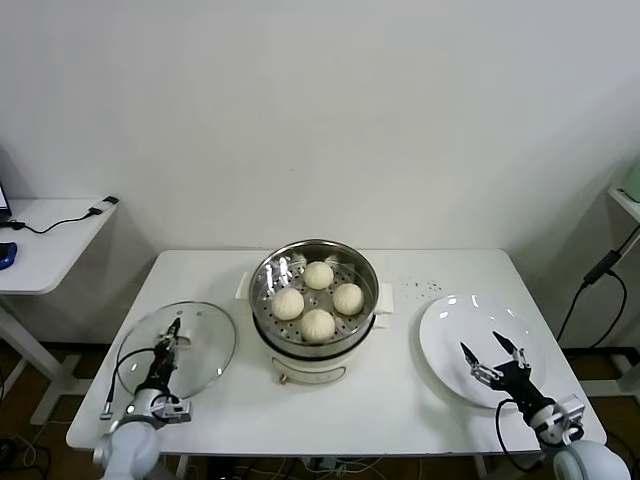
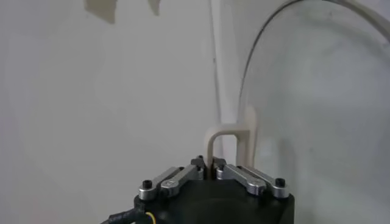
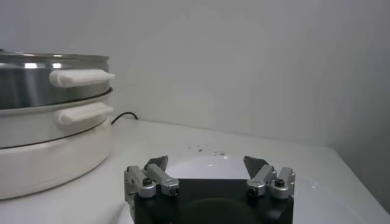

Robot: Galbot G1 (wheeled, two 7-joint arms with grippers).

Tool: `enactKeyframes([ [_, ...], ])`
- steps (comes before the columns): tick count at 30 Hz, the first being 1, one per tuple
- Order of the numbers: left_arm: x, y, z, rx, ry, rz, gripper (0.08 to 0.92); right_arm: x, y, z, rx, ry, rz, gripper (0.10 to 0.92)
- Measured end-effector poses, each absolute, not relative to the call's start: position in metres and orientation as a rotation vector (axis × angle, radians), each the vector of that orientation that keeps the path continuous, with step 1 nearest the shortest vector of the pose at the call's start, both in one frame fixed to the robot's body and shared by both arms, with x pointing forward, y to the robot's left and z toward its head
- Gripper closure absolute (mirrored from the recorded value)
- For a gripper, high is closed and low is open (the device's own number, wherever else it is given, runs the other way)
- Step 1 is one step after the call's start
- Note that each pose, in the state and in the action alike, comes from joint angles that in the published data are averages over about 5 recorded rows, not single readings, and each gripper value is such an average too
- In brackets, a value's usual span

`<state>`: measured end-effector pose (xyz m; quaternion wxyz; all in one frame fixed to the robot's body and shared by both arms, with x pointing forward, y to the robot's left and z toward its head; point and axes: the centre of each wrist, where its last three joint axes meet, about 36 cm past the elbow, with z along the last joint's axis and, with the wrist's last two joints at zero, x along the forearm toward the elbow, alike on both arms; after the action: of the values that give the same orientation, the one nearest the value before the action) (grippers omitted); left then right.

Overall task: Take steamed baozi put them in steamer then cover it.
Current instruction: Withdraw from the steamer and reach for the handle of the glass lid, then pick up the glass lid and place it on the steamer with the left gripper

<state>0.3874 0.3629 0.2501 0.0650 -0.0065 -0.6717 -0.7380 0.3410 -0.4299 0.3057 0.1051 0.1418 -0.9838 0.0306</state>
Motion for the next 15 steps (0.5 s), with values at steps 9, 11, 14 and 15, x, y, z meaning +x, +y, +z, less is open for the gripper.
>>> enactKeyframes([
  [9,0.370,0.363,0.295,0.079,-2.033,-2.239,0.852,0.346,-0.435,0.306,0.405,-2.913,0.105,0.200],
  [11,0.363,0.363,0.311,0.124,-2.016,-2.248,0.852,0.347,-0.436,0.306,0.402,-2.915,0.107,0.200],
  [14,0.352,0.359,0.336,0.191,-1.989,-2.263,0.852,0.350,-0.437,0.306,0.401,-2.919,0.113,0.200],
  [15,0.349,0.358,0.344,0.212,-1.982,-2.268,0.852,0.351,-0.437,0.306,0.401,-2.920,0.116,0.200],
])
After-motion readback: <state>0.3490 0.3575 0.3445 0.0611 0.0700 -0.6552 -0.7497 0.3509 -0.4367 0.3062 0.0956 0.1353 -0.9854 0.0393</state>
